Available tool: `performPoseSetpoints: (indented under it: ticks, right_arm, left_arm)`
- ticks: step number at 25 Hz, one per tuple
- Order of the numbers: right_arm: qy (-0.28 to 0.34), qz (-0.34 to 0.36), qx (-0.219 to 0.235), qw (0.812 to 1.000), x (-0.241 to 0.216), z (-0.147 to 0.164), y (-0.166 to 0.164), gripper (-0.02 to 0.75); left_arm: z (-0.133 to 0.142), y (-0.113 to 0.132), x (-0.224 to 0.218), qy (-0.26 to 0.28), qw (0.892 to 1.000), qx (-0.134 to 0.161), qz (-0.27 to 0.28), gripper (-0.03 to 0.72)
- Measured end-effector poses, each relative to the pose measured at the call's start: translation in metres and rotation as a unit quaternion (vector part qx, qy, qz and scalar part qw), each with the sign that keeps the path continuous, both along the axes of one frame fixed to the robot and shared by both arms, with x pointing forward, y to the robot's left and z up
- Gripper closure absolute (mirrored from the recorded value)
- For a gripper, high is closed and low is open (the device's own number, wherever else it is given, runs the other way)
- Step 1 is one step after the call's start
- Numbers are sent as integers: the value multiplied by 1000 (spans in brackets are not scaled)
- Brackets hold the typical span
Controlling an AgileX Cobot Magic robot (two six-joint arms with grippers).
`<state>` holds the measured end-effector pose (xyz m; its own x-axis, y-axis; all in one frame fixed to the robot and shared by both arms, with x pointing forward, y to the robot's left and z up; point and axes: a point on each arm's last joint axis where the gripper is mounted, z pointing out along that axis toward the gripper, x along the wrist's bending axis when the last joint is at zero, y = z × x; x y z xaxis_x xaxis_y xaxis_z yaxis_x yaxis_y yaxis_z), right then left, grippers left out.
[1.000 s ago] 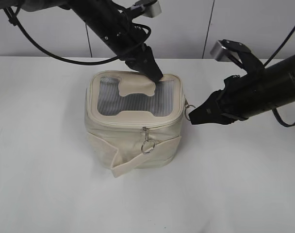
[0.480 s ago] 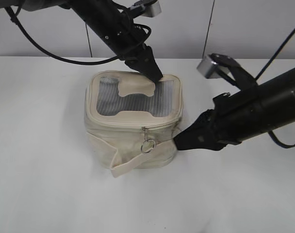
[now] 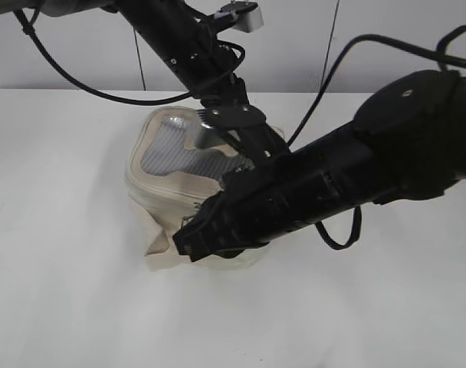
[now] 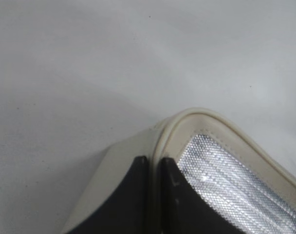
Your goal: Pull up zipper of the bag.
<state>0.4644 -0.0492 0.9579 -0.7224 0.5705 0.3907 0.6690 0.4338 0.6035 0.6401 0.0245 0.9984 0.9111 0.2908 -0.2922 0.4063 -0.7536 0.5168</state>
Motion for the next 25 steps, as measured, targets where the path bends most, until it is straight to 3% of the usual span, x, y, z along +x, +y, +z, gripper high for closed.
performPoseSetpoints:
  ticks: [6,8,11,13,20,25]
  right_arm:
    - [33,-19,-8,999,3,-2,1,696]
    - [67,-25,-24,997,4,0,-8,596]
    - [83,-40,-55,994,9,13,-35,366]
    - [67,-63,-69,993,11,26,-55,303]
    - [58,-139,-65,986,-21,46,-114,265]
    - [67,-146,-74,984,-50,58,-137,265]
  left_arm:
    - [0,0,0,10,1000,2,11,640]
    - [0,0,1,12,1000,0,27,585]
    - [3,3,4,24,998,-4,60,473]
    - [8,7,5,30,996,-5,79,454]
    - [63,33,0,-1,990,-10,137,460]
    - [111,54,-39,-31,983,-15,181,479]
